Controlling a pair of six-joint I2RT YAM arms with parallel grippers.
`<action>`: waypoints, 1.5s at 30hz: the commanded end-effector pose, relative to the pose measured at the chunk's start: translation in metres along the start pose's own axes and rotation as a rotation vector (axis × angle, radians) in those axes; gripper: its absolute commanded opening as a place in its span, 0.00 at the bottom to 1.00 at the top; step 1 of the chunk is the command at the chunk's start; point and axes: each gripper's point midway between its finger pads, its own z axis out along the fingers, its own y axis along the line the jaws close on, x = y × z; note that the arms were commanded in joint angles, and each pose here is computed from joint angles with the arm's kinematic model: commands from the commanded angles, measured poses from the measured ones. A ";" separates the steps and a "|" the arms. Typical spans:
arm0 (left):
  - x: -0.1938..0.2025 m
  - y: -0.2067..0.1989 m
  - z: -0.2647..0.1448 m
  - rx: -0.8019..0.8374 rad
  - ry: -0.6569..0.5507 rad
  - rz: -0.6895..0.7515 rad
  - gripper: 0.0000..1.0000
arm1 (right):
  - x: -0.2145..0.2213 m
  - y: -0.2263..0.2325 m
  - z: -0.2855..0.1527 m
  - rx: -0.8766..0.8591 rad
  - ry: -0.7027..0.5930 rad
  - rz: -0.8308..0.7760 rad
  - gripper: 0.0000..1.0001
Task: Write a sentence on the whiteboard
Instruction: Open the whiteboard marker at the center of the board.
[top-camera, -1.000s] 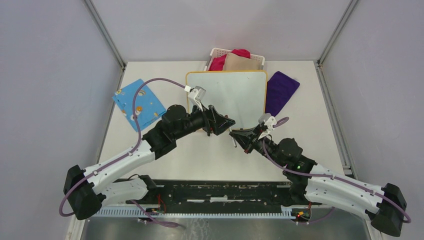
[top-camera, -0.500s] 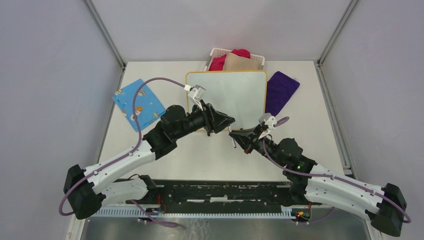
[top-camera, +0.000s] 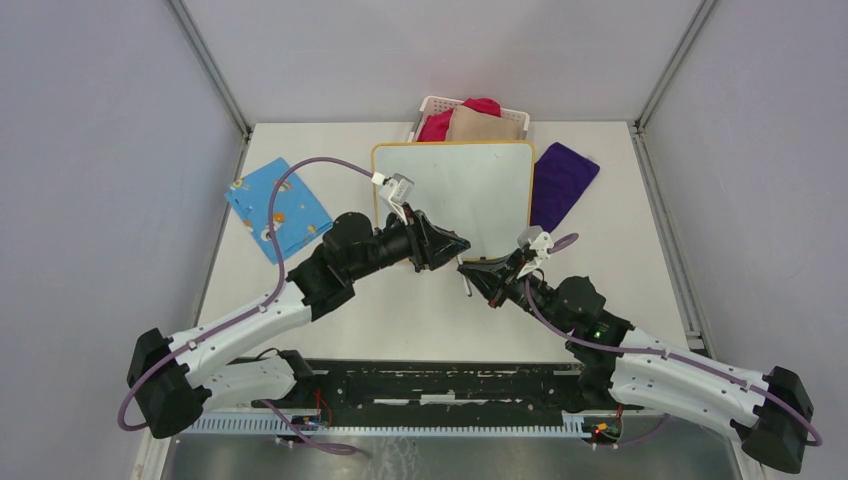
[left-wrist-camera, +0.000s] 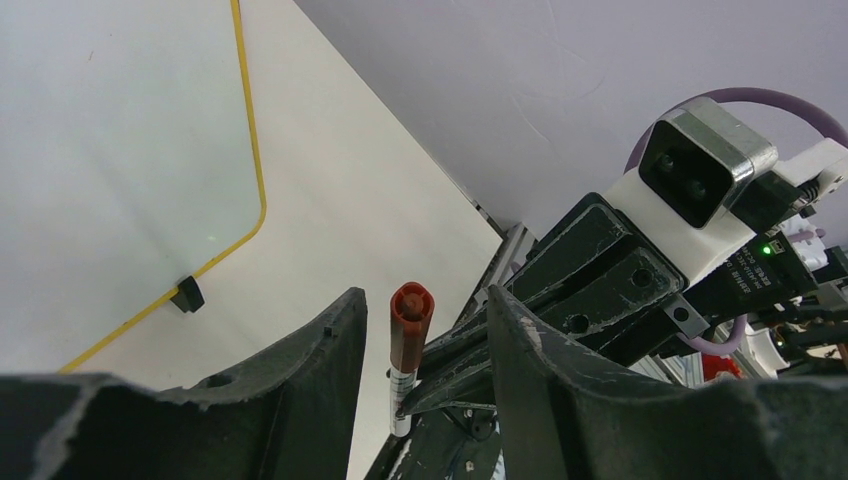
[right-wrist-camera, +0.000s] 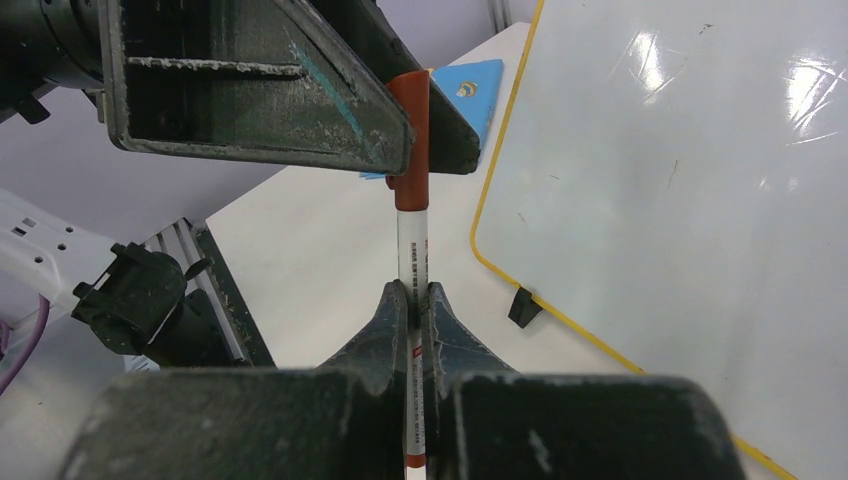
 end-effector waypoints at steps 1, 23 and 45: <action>-0.006 -0.011 0.000 0.049 -0.028 0.002 0.53 | -0.042 0.014 0.004 -0.035 -0.115 0.021 0.00; -0.008 -0.029 -0.017 0.114 -0.023 0.058 0.02 | -0.035 0.030 -0.001 -0.128 0.030 -0.097 0.70; -0.011 -0.071 -0.062 0.307 -0.038 0.155 0.02 | -0.074 0.106 0.000 -0.529 -0.059 0.124 0.56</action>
